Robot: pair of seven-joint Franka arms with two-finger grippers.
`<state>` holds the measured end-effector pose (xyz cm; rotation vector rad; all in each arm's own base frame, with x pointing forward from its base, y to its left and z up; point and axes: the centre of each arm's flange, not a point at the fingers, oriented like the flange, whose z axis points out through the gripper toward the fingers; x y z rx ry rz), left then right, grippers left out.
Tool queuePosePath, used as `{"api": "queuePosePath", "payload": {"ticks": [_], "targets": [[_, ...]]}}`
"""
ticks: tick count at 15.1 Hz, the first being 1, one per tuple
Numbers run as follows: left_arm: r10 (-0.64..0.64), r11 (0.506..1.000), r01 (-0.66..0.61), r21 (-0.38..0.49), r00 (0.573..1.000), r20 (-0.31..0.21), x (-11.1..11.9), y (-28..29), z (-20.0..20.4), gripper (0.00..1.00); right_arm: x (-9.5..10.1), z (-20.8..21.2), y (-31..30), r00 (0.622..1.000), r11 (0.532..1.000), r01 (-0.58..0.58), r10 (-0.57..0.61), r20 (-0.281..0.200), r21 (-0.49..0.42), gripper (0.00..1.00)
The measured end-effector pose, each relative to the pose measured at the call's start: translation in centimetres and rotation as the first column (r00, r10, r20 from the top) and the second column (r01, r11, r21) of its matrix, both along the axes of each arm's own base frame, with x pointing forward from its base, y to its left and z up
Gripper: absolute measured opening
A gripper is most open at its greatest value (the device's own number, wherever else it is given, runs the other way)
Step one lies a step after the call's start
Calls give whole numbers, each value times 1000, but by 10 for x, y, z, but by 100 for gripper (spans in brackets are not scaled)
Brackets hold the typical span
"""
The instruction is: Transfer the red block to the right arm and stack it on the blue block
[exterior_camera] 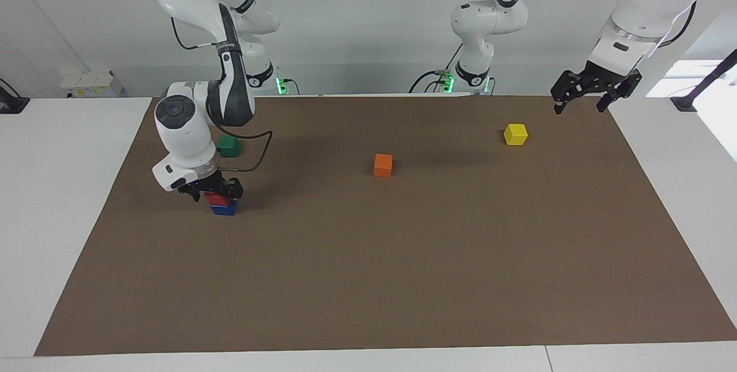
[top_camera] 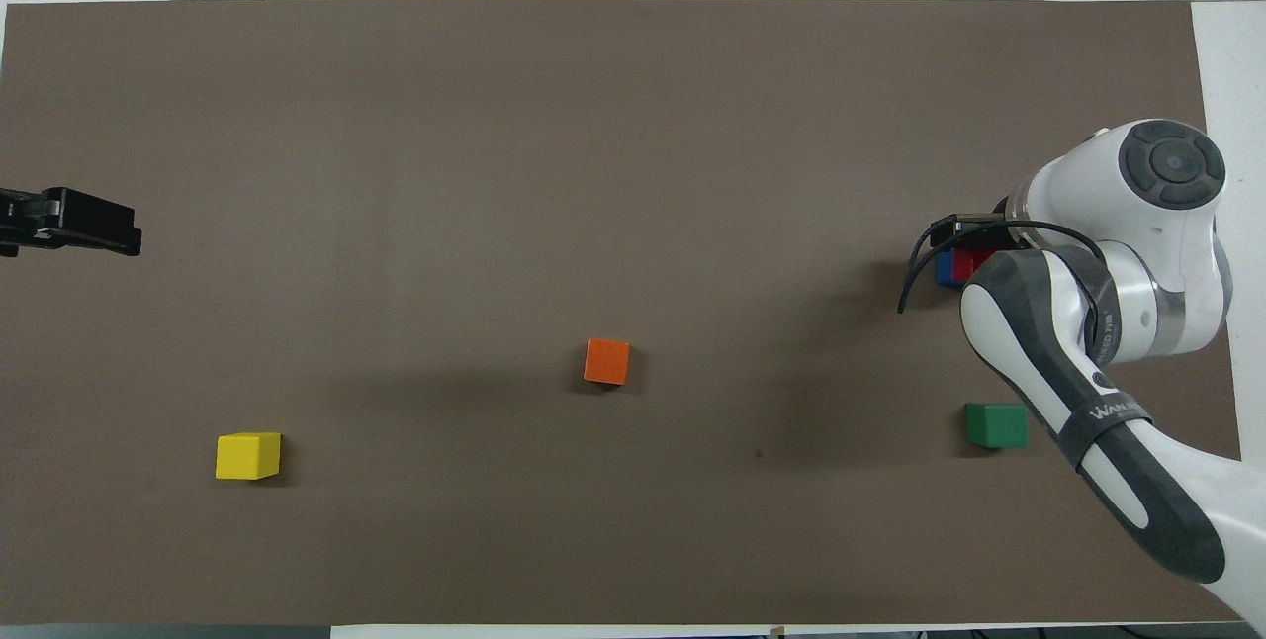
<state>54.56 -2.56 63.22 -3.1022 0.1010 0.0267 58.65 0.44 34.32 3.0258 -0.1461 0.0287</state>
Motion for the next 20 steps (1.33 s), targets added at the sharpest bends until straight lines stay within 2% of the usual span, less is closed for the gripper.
{"api": "queuePosePath", "payload": {"ticks": [2,5,8,11,14,20], "targets": [[-1,1000,1,0,1000,-1,0,0,0,100,6,17,0,1000,1000,-25,25,-4,-5,100],[0,1000,0,0,1000,-3,-1,0,1,100,17,74,0,992,992,-125,125,-33,-15,100],[2,1000,-2,1,1000,-6,-2,1,1,100,17,133,2,988,988,-153,153,-17,8,100],[2,1000,-2,1,1000,-7,-2,1,0,100,-1,184,6,984,982,-178,179,-9,64,100],[2,1000,-2,1,1000,-7,-2,1,0,100,-23,226,5,981,979,-187,190,-32,76,100],[2,1000,-2,1,1000,-8,-2,1,0,100,-61,271,-13,985,985,-150,156,-71,83,100]]}}
